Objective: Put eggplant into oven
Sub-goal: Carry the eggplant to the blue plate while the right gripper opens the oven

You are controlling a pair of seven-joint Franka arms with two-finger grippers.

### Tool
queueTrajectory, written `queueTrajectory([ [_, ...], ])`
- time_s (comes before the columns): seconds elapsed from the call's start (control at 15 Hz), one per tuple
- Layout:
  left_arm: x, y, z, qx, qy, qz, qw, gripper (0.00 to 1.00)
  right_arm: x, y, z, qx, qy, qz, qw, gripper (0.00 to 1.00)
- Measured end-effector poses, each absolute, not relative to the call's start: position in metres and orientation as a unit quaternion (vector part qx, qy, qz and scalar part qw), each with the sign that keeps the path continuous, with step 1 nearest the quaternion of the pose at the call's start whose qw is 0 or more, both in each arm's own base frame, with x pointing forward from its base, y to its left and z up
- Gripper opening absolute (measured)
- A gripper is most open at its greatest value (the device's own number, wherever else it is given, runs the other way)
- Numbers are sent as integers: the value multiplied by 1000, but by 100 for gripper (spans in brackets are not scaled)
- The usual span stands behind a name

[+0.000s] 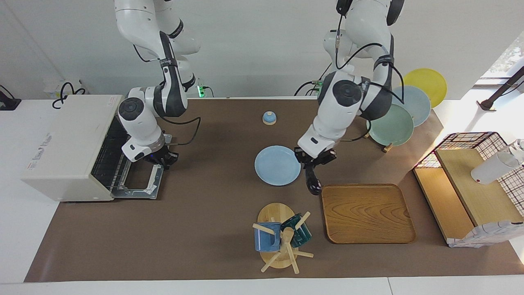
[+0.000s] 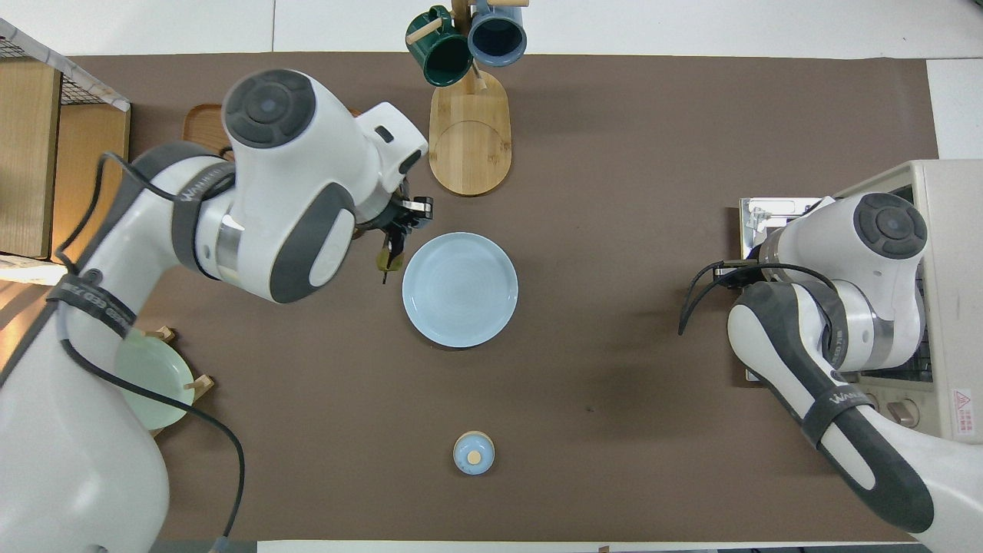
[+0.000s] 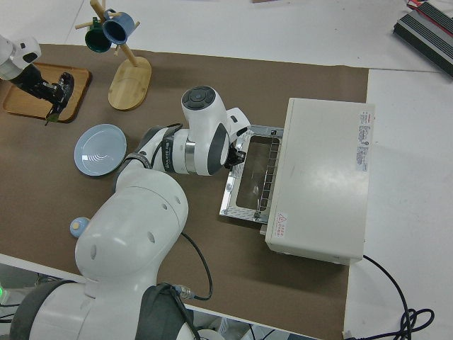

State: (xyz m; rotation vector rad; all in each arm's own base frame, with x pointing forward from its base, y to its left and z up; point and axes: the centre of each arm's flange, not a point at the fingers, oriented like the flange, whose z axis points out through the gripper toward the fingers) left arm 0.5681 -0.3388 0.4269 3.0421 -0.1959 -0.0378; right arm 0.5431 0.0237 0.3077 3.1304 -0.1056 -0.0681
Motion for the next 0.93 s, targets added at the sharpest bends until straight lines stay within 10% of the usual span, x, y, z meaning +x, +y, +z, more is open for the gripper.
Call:
queueTrajectory([
  [0.4, 472, -396, 340, 997, -56, 3, 50, 27, 549, 54, 318, 999, -37, -12, -14, 7],
  [0.93, 469, -389, 332, 998, -45, 6, 49, 27, 548, 67, 338, 1000, -22, -18, -14, 88],
])
